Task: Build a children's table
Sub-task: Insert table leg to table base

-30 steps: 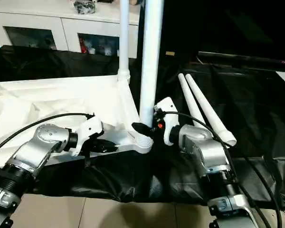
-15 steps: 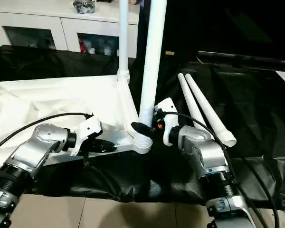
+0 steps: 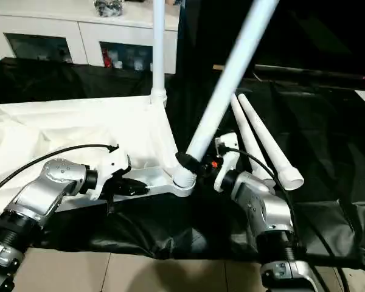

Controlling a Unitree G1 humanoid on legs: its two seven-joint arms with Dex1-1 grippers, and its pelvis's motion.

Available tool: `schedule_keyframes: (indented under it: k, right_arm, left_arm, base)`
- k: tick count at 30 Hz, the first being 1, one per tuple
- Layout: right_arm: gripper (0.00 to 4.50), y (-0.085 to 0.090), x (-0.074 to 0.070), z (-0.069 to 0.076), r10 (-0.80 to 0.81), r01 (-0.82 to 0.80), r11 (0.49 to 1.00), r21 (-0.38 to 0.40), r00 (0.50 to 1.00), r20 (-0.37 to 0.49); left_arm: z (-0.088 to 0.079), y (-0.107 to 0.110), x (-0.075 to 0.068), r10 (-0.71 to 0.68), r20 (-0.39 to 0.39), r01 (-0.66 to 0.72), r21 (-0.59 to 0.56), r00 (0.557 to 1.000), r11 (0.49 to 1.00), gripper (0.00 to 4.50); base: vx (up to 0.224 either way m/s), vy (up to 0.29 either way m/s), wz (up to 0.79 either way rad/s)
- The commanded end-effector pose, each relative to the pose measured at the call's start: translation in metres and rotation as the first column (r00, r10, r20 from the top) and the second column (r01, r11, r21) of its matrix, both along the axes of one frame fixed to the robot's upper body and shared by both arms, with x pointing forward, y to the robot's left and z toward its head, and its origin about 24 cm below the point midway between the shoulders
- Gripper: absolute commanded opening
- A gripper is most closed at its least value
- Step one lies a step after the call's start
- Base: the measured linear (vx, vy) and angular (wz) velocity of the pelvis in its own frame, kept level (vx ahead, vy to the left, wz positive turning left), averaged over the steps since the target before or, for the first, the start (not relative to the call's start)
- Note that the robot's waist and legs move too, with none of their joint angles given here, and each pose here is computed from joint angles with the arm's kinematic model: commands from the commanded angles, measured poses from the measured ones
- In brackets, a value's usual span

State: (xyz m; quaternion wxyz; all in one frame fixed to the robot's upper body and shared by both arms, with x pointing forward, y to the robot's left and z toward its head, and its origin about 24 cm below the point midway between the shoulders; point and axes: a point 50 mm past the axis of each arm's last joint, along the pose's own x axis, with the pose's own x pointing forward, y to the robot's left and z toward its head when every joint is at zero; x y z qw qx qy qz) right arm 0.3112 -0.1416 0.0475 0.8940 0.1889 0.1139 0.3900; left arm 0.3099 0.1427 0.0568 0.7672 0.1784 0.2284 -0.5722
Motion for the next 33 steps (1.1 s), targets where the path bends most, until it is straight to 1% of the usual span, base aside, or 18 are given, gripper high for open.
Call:
schedule_keyframes:
  k: [1, 4, 8, 9, 11, 13, 15, 16, 17, 19, 20, 22, 27, 29, 33]
  right_arm:
    - [1.89, -0.008, -0.007, -0.017, -0.038, 0.037, 0.999, -0.015, 0.998, -0.057]
    - [1.89, -0.009, -0.012, -0.022, -0.059, 0.057, 0.998, -0.03, 0.997, -0.047]
    - [1.89, -0.007, -0.017, -0.021, -0.039, 0.038, 0.997, -0.068, 0.999, -0.007]
    - [1.89, -0.004, -0.019, -0.018, -0.035, 0.037, 0.994, -0.102, 0.999, 0.025]
    - [1.88, -0.003, -0.02, -0.017, -0.037, 0.041, 0.993, -0.112, 0.999, 0.035]
    - [1.88, 0.003, -0.02, -0.016, -0.016, 0.027, 0.986, -0.167, 0.998, 0.066]
    - [1.88, 0.003, -0.02, -0.015, -0.012, 0.024, 0.985, -0.174, 0.998, 0.069]
    - [1.88, 0.006, -0.02, -0.016, 0.017, -0.001, 0.976, -0.22, 0.997, 0.071]
    - [1.88, 0.006, -0.02, -0.016, 0.019, -0.003, 0.974, -0.225, 0.997, 0.07]
    - [1.88, 0.009, -0.018, -0.017, 0.049, -0.029, 0.96, -0.278, 0.997, 0.065]
    - [1.88, 0.009, -0.018, -0.017, 0.049, -0.029, 0.96, -0.278, 0.997, 0.065]
    - [1.88, 0.014, -0.015, -0.015, 0.098, -0.076, 0.945, -0.318, 0.994, 0.055]
    - [1.88, 0.019, -0.012, -0.013, 0.186, -0.163, 0.927, -0.339, 0.982, 0.036]
    - [1.88, 0.02, -0.012, -0.013, 0.251, -0.228, 0.91, -0.347, 0.968, 0.02]
    - [1.88, 0.021, -0.015, -0.013, 0.313, -0.288, 0.893, -0.346, 0.95, 0.016]
  left_arm:
    - [0.009, 0.003, 0.007, 0.043, 0.044, -0.042, -0.01, 0.998, 0.999, 0.0]
    - [0.009, 0.003, 0.009, 0.049, 0.049, -0.049, -0.009, 0.998, 0.999, 0.0]
    - [0.01, 0.004, 0.01, 0.059, 0.06, -0.058, -0.006, 0.997, 0.998, 0.0]
    - [0.01, 0.004, 0.011, 0.068, 0.065, -0.068, -0.007, 0.996, 0.998, 0.0]
    - [0.01, 0.004, 0.011, 0.07, 0.066, -0.07, -0.008, 0.995, 0.998, 0.0]
    - [0.01, 0.004, 0.011, 0.072, 0.069, -0.072, -0.005, 0.995, 0.997, 0.0]
    - [0.009, 0.004, 0.011, 0.072, 0.069, -0.072, -0.004, 0.995, 0.997, 0.0]
    - [0.009, 0.005, 0.011, 0.072, 0.07, -0.072, 0.001, 0.995, 0.997, 0.0]
    - [0.009, 0.005, 0.011, 0.072, 0.071, -0.072, 0.001, 0.995, 0.997, 0.0]
    - [0.009, 0.006, 0.01, 0.07, 0.071, -0.07, 0.006, 0.995, 0.998, 0.0]
    - [0.009, 0.006, 0.01, 0.07, 0.071, -0.07, 0.006, 0.995, 0.998, 0.0]
    - [0.008, 0.006, 0.009, 0.057, 0.068, -0.058, 0.012, 0.996, 0.998, 0.0]
    - [0.008, 0.006, 0.007, 0.039, 0.064, -0.04, 0.02, 0.997, 0.999, 0.0]
    - [0.009, 0.007, 0.006, 0.033, 0.063, -0.035, 0.026, 0.997, 0.999, 0.0]
    - [0.01, 0.008, 0.005, 0.023, 0.063, -0.025, 0.031, 0.998, 0.999, 0.0]
  base:
    - [0.0, 0.0, 0.0]
    - [0.0, 0.0, 0.0]
    - [0.0, 0.0, 0.0]
    - [0.0, 0.0, 0.0]
    - [0.0, 0.0, 0.0]
    - [0.0, 0.0, 0.0]
    - [0.0, 0.0, 0.0]
    - [0.0, 0.0, 0.0]
    - [0.0, 0.0, 0.0]
    - [0.0, 0.0, 0.0]
    - [0.0, 0.0, 0.0]
    - [0.0, 0.0, 0.0]
    - [0.0, 0.0, 0.0]
    - [0.0, 0.0, 0.0]
    - [0.0, 0.0, 0.0]
